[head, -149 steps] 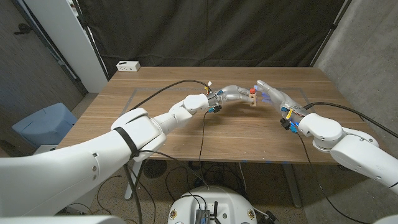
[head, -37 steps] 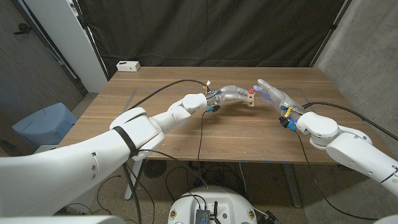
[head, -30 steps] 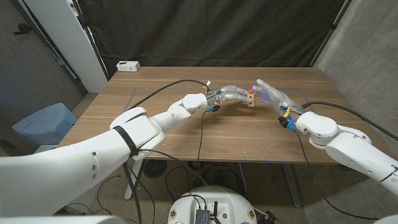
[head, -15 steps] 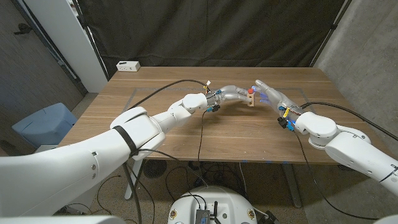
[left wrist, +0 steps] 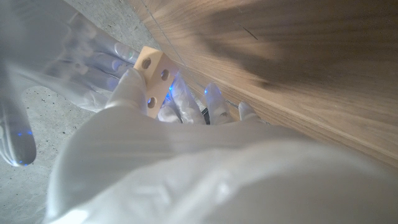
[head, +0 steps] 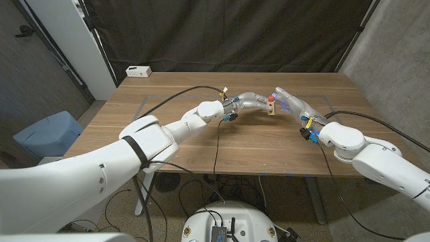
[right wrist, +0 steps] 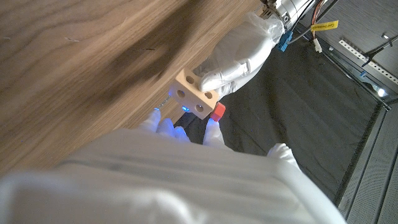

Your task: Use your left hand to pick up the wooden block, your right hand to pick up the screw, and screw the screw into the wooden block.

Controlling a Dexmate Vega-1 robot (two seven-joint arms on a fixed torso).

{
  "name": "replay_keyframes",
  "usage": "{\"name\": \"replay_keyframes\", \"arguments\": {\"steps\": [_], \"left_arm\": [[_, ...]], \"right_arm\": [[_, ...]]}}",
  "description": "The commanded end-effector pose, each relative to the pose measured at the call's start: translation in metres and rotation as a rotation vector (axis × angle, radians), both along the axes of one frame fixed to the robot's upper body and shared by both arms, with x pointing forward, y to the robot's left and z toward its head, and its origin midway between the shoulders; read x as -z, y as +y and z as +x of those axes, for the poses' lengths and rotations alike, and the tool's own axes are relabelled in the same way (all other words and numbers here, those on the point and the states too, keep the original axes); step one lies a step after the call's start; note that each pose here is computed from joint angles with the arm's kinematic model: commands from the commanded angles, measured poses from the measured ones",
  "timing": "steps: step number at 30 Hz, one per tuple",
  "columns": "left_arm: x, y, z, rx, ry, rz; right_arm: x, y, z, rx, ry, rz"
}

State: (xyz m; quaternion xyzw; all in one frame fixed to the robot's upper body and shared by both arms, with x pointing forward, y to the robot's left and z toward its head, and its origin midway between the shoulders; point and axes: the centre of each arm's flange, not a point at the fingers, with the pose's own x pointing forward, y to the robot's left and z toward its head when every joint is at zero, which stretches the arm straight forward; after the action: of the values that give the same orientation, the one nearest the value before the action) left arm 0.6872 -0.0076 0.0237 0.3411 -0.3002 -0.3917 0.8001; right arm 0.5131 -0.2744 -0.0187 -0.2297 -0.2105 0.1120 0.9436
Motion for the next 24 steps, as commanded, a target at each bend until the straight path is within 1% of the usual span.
{"name": "replay_keyframes", "arguments": {"steps": [1,12,24], "left_arm": [[0.001,-0.001,-0.001,0.007,-0.001,0.000],[0.003,-0.002,-0.001,0.008,0.001,0.001],[0.003,-0.002,-0.003,0.015,-0.007,0.001]], "right_arm": [[0.002,0.000,-0.006,0.004,-0.003,-0.003],[0.004,0.001,-0.013,0.004,0.005,-0.011],[0.007,0.006,-0.019,-0.009,0.010,-0.029]]}}
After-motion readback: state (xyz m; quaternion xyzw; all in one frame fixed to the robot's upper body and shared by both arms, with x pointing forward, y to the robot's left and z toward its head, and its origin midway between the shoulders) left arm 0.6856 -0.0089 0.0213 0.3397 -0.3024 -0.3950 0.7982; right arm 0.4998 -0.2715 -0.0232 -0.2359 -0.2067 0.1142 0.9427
